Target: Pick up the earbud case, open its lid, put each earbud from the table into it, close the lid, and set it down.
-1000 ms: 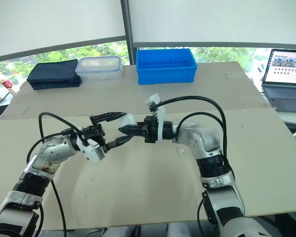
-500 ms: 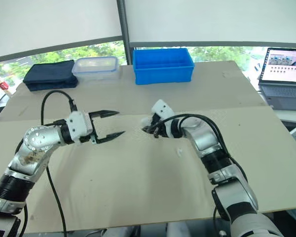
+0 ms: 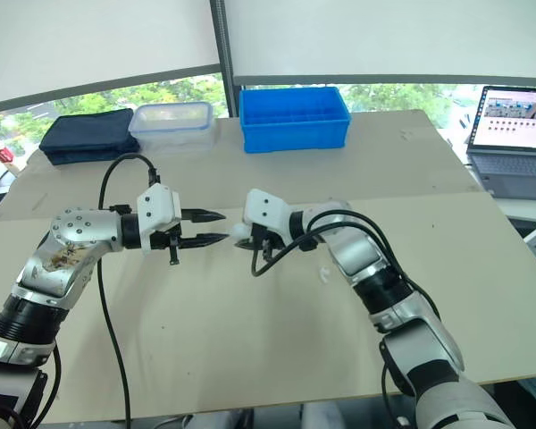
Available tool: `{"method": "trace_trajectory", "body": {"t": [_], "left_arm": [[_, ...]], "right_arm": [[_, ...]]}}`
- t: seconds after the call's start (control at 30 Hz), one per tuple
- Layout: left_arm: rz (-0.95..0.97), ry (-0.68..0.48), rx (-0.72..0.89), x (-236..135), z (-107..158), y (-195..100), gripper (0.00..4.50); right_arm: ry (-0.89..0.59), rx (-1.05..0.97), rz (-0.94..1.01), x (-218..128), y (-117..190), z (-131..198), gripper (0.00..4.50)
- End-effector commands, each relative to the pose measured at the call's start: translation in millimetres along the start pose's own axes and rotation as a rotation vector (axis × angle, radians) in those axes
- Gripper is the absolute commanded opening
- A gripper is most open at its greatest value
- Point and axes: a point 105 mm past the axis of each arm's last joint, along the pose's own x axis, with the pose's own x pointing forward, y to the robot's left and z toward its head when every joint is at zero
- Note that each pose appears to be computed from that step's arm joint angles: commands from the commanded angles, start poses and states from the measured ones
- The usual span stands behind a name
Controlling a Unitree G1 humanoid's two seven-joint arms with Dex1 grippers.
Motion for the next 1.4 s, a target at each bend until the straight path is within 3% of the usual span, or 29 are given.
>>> {"method": "trace_trajectory", "body": {"t": [0.03,0.3,0.77,1.1,1.13,1.2,1.4], "left_arm": [[-0.037,0.026,0.020,1,1,-1,1.75],[-0.046,0.041,0.057,8,-2,1,1.75],[-0.066,0.025,0.027,11,3,3,1.75],[-0.115,0.046,0.038,13,-1,-2,1.75],[-0.123,0.049,0.039,13,-2,-3,1.22],[-0.125,0.052,0.041,13,-2,-2,0.59],[-0.103,0.069,0.044,13,-5,3,0.59]], "right_arm": [[-0.050,-0.079,-0.006,-2,-4,26,0.81],[-0.083,-0.111,0.007,0,-3,41,0.81],[-0.009,-0.290,-0.015,4,-4,31,0.81],[-0.027,-0.309,-0.030,6,-5,36,0.81],[-0.033,-0.302,-0.033,6,-5,37,0.81],[-0.038,-0.294,-0.032,6,-5,38,0.81],[-0.041,-0.256,-0.050,2,-9,36,0.81]]}}
